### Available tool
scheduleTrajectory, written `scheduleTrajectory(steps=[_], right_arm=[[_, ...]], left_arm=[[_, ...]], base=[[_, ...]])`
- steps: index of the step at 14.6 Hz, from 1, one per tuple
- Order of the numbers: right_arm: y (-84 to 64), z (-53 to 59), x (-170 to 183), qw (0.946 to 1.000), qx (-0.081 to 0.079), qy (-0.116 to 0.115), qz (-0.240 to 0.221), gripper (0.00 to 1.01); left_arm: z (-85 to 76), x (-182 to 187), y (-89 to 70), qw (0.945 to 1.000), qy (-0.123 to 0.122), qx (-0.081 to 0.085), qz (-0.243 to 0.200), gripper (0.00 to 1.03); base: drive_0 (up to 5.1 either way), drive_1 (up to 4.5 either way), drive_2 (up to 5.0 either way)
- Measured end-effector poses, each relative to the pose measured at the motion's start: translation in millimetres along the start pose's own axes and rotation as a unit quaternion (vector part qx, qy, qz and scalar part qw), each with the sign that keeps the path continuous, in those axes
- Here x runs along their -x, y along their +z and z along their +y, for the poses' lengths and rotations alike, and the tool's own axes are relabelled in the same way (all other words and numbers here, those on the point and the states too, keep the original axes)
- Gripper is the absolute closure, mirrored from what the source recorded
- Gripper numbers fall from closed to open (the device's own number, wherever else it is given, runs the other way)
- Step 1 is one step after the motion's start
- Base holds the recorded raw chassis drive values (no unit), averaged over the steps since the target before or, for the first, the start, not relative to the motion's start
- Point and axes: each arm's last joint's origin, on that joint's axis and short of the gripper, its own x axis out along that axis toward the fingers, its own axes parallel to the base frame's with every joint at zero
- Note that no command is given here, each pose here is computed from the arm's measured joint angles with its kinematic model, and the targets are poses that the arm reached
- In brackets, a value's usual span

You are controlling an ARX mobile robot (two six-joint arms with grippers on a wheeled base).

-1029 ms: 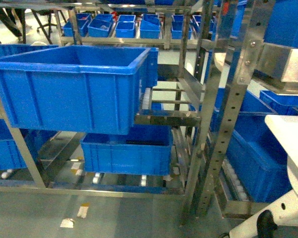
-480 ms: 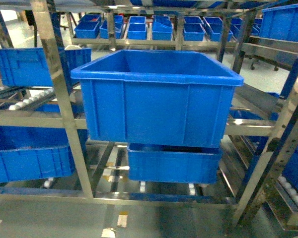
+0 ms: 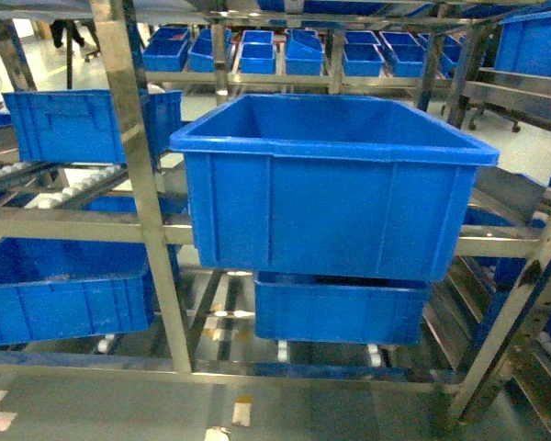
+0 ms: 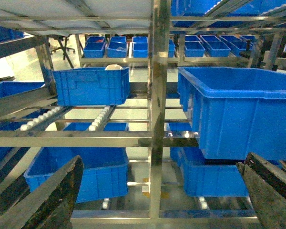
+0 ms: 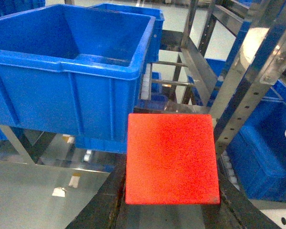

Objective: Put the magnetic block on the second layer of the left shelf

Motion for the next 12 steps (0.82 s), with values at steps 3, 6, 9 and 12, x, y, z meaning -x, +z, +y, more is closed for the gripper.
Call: scheduleTrajectory(steps=[3,6,9,12], right_arm=[[0.1,0.1,0.2,1.0,0.0,0.002,-0.001,0.68],[-0.1,0.1,0.1,1.0,0.0,0.002,0.0,0.68],[0.2,0.1,0.1,1.0,0.0,0.002,-0.001,0.68],[-0.2,0.1,0.1,1.0,0.0,0.002,0.001,0.68]], left_arm=[[0.0,0.0,0.3,1.0,0.001,0.0,-0.001,0.05],[0.0,0.0,0.1,1.0,0.0,0.0,0.0,0.05],[0.0,0.0,0.1,1.0,0.0,0.0,0.0,0.05],[0.0,0.0,0.1,1.0,0.0,0.0,0.0,0.05]], base=[[-1.6,2.25,-0.6],[0.0,4.32,-4.3],[0.0,4.29,-4.3],[0.0,4.3,-4.3]])
